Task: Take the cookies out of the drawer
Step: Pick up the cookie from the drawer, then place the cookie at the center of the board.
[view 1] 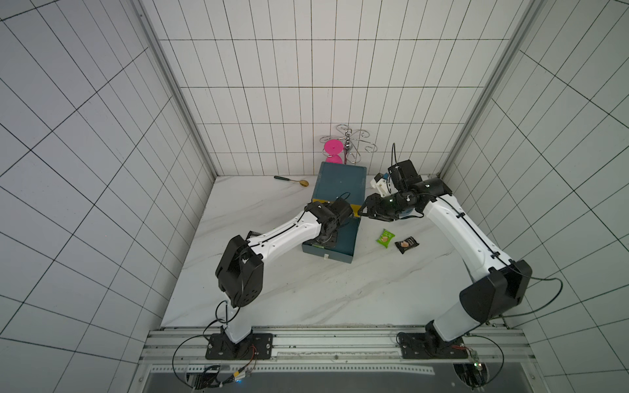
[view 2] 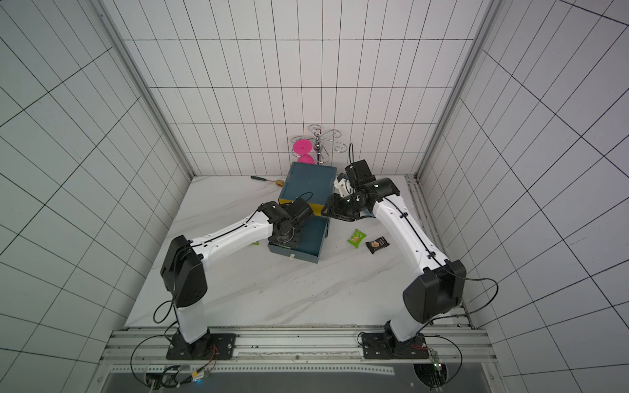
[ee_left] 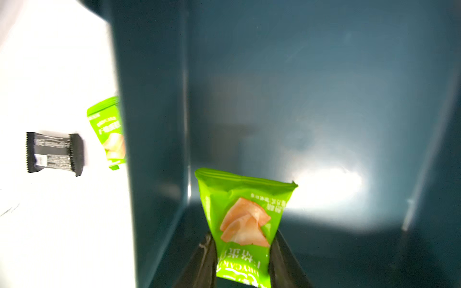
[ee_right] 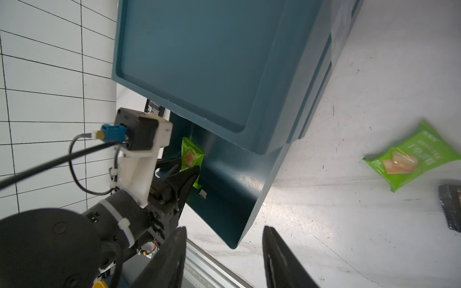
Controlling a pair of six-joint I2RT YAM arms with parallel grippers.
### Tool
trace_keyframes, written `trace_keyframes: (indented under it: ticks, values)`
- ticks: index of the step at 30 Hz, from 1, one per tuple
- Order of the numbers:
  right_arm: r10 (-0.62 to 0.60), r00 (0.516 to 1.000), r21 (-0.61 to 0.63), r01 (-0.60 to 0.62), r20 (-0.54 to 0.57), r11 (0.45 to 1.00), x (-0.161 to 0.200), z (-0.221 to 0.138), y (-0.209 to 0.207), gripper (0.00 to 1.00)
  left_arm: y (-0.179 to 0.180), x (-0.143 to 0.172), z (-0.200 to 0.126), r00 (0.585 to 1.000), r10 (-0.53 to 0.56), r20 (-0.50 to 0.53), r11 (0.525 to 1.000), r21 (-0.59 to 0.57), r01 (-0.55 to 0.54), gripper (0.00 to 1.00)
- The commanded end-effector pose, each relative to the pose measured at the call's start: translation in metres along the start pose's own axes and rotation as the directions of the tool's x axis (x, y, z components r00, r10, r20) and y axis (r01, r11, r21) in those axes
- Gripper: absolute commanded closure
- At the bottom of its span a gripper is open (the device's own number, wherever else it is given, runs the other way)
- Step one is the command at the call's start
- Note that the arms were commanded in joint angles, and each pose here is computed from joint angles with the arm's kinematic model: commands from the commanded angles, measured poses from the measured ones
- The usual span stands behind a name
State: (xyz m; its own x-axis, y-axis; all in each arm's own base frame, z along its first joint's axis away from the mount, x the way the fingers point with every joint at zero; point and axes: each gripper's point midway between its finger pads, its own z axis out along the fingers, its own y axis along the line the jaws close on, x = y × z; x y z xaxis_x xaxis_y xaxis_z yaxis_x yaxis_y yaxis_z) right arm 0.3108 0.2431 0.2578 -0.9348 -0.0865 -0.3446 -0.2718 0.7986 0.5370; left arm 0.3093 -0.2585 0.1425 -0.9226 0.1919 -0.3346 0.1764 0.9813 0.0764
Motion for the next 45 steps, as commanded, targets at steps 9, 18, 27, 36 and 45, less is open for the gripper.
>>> trace_keyframes:
  ticks: [9, 18, 27, 36, 45]
  values:
    - [0.0, 1.0, 0.051, 0.0, 0.0, 0.999, 0.01, -0.006, -0.009, 0.48, 0.042, -0.011, -0.081, 0.986, -0.119, 0.113, 0.992, 0.047, 0.114, 0.64]
    - [-0.005, 1.0, 0.053, 0.005, 0.003, 0.999, 0.011, -0.01, -0.007, 0.48, 0.14, 0.016, -0.103, 0.94, -0.311, 0.143, 0.95, 0.003, 0.313, 0.63]
    - [-0.004, 1.0, 0.054, 0.004, 0.006, 0.999, 0.011, -0.014, -0.006, 0.47, 0.204, 0.059, -0.031, 0.869, -0.494, -0.005, 0.868, -0.06, 0.493, 0.61]
    - [-0.027, 0.999, 0.058, 0.025, 0.026, 0.998, 0.0, -0.024, 0.002, 0.47, 0.205, 0.073, 0.029, 0.823, -0.561, -0.096, 0.828, -0.07, 0.556, 0.6]
    - [-0.054, 0.995, 0.003, 0.054, 0.083, 0.999, -0.029, -0.038, 0.028, 0.46, 0.194, 0.073, 0.015, 0.803, -0.59, -0.088, 0.806, -0.002, 0.592, 0.36]
